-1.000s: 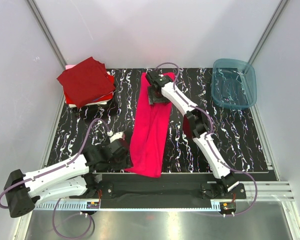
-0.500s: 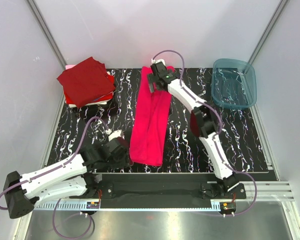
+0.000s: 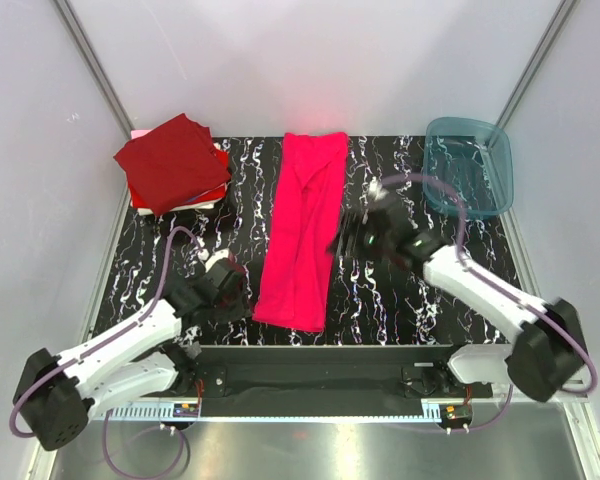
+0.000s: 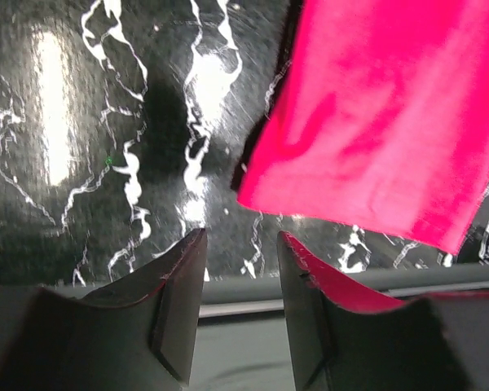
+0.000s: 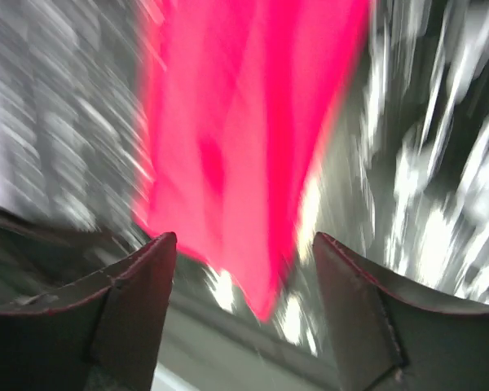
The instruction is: Fold and stack the t-shirts
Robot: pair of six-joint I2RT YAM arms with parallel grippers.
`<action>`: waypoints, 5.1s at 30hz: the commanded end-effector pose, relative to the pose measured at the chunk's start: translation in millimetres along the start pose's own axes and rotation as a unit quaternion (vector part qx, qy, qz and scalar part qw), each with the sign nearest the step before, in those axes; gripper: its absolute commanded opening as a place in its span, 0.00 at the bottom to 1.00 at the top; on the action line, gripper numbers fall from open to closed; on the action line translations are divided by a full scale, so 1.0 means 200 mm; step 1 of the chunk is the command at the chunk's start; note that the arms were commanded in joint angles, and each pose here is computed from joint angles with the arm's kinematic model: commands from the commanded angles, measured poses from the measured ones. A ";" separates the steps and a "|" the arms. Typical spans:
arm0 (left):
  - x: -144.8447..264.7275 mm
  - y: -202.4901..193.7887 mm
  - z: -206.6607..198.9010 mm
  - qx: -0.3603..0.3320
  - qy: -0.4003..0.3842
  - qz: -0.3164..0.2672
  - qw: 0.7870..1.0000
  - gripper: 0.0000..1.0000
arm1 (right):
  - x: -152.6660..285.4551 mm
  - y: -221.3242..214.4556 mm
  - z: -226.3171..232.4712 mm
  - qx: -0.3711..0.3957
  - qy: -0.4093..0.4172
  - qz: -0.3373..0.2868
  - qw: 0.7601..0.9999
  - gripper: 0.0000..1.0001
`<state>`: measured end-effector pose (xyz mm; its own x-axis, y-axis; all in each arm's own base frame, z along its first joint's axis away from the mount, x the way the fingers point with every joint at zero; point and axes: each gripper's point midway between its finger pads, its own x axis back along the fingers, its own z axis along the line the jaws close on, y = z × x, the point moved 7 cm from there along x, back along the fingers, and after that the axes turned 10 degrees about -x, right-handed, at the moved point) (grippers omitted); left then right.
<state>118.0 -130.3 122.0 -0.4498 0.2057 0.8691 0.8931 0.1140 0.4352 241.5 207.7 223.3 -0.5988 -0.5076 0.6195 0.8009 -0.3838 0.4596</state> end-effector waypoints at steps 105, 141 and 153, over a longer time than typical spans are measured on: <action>-0.30 1.18 -0.47 -0.114 0.009 0.034 0.993 0.00 | -0.60 0.48 -0.19 0.026 -0.138 0.144 0.980 0.00; -0.06 1.21 -0.27 -0.050 -0.063 -0.045 0.996 0.99 | -0.31 0.43 -0.33 -0.081 -0.035 0.115 0.989 0.77; -0.23 0.63 -0.17 -0.012 -0.140 -0.031 0.990 0.93 | -0.40 -0.08 -0.55 -0.111 -0.015 0.208 0.972 0.64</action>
<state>239.9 -145.0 132.8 -0.3799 0.3524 0.8552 0.9212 0.0599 0.3845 263.5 151.1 95.3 -0.1855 -0.5689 0.8012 0.9374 -0.3469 -0.0293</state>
